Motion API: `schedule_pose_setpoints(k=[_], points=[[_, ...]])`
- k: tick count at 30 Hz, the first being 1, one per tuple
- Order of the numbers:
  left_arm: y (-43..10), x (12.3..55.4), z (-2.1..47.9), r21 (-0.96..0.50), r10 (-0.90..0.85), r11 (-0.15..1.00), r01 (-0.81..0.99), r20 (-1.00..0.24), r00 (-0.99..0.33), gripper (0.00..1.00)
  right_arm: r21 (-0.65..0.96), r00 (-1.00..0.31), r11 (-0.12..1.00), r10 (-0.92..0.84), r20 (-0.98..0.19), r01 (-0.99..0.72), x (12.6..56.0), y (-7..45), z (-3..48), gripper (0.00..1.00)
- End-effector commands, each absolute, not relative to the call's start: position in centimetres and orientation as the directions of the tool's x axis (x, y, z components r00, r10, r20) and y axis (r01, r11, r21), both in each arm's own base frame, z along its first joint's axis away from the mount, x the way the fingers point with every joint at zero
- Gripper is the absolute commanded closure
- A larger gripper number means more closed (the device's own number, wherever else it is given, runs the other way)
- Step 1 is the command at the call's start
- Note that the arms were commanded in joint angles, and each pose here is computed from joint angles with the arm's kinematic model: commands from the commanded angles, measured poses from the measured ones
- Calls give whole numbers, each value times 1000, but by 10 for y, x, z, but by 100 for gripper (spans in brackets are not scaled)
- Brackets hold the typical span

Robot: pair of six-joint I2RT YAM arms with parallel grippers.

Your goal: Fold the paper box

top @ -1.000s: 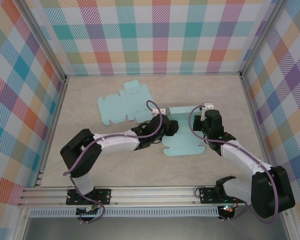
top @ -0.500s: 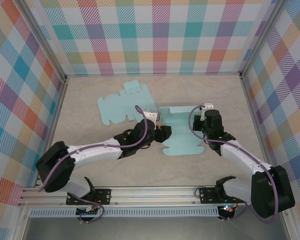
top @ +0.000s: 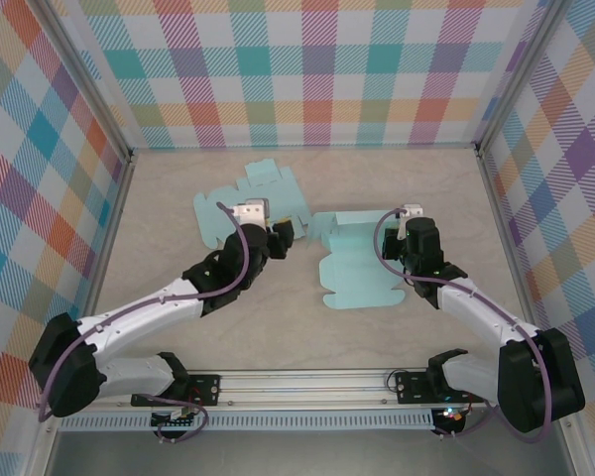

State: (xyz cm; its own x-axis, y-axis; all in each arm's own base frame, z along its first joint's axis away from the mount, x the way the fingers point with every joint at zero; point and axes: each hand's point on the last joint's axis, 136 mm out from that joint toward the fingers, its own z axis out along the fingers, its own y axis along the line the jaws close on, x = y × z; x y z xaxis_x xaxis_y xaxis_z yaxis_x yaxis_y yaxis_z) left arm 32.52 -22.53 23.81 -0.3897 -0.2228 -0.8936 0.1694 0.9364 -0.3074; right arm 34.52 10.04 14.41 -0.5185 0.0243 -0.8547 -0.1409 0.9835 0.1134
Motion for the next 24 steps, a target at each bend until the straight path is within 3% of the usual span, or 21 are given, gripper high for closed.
schedule_pose_setpoints(k=[1,6,12,24], points=[[-208,347,224,-284,-232,956,73,-886,-402,46,126,-487,978,31,-873,-165,347,105,153,100],[-228,374,197,-254,-181,961,108,-875,-449,46,130,-487,977,33,-873,-168,346,106,153,100],[-279,386,176,-256,-86,918,302,-874,-479,46,130,-489,977,32,-872,-167,347,106,152,100],[-335,352,163,-242,73,789,565,-876,-477,48,126,-490,978,30,-871,-165,347,106,151,100]])
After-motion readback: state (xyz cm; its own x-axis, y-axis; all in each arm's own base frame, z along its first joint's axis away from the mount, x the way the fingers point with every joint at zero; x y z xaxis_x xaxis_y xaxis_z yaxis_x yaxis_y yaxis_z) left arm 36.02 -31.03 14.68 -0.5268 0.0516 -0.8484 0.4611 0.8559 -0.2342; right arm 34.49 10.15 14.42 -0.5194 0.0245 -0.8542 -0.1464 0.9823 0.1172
